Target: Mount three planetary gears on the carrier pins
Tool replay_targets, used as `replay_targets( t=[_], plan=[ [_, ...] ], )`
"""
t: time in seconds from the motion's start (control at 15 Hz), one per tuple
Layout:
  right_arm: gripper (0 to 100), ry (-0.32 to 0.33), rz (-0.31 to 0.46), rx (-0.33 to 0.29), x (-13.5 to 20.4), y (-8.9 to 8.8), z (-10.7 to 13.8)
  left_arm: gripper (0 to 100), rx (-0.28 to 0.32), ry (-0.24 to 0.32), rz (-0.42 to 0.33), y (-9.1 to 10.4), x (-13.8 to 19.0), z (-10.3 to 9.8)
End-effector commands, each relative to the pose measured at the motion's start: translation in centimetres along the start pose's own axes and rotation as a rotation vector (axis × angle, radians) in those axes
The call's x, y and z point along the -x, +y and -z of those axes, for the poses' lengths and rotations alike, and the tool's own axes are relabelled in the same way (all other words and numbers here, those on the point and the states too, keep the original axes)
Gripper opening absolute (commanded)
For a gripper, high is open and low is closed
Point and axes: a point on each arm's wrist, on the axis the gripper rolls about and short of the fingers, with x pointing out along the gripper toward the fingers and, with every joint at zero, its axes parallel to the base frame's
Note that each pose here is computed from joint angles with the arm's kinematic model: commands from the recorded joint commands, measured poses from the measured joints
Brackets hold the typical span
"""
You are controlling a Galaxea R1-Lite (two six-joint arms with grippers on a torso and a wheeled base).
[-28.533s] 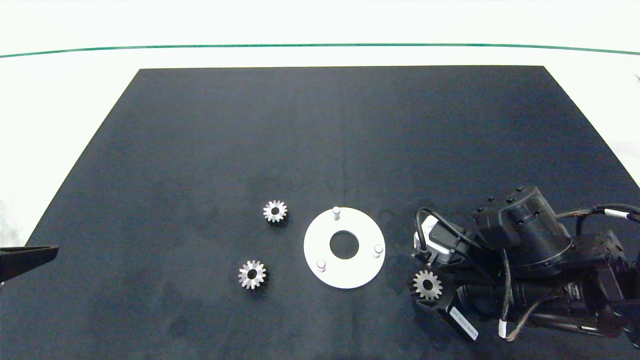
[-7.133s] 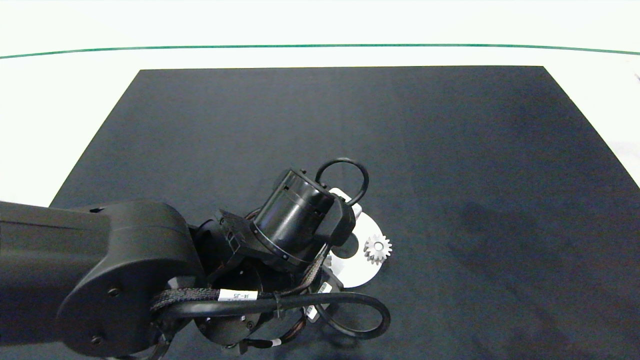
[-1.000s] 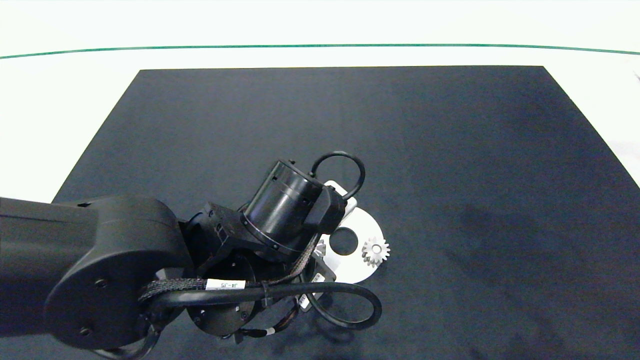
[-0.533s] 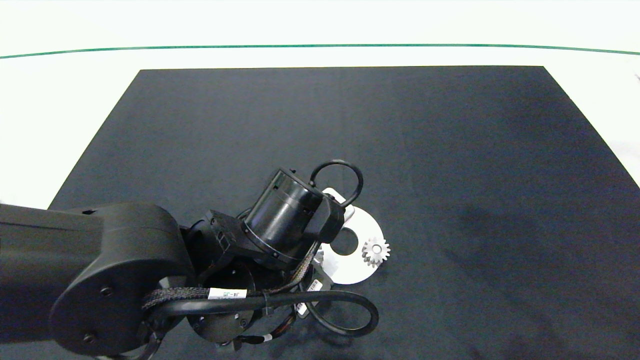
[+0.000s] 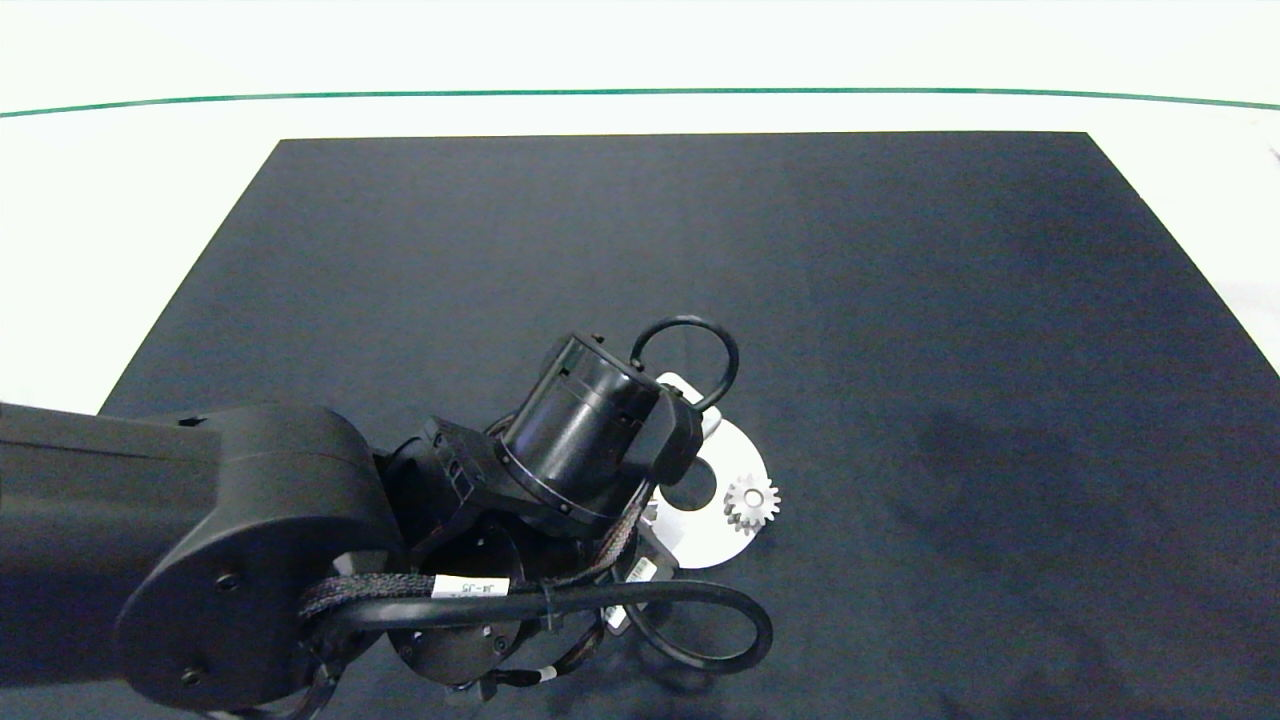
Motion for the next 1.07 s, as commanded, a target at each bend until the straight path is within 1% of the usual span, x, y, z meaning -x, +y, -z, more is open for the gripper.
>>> replay_targets(
  t=[0.07,0.4,0.6,0.67,0.73,0.8,0.93,1.0,1.07],
  plan=[
    [100,0.0,0.001,0.002,0.0,0.0,0.0,0,-0.006,0.009,-0.001,-0.3,-0.4,0.0],
    [100,0.0,-0.006,0.003,0.0,0.0,0.0,0,-0.001,-0.001,-0.002,-0.2,-0.5,-0.4],
    [100,0.001,-0.006,0.003,0.0,0.0,0.0,0,-0.003,0.005,-0.002,-0.2,-0.5,-0.2],
    [100,0.005,-0.015,0.004,-0.1,0.1,0.1,0,0.008,-0.003,-0.006,0.1,-0.1,-0.3],
    [100,0.008,-0.02,0.005,-0.2,0.1,0.2,0,0.022,-0.021,-0.01,0.6,0.6,-0.5],
    [100,0.008,-0.024,0.004,-0.2,0.2,0.2,0,0.044,-0.054,-0.02,1.4,1.7,-0.8],
    [100,0.008,-0.024,0.005,-0.2,0.2,0.3,0,0.115,-0.085,-0.084,4.4,2.7,-0.9],
    [100,0.008,-0.024,0.008,-0.2,0.2,0.3,0,0.14,-0.099,-0.103,5.2,3.0,-1.1],
    [100,0.009,-0.026,0.013,-0.2,0.2,0.3,0,0.178,-0.097,-0.141,6.7,3.1,-0.9]
  ],
)
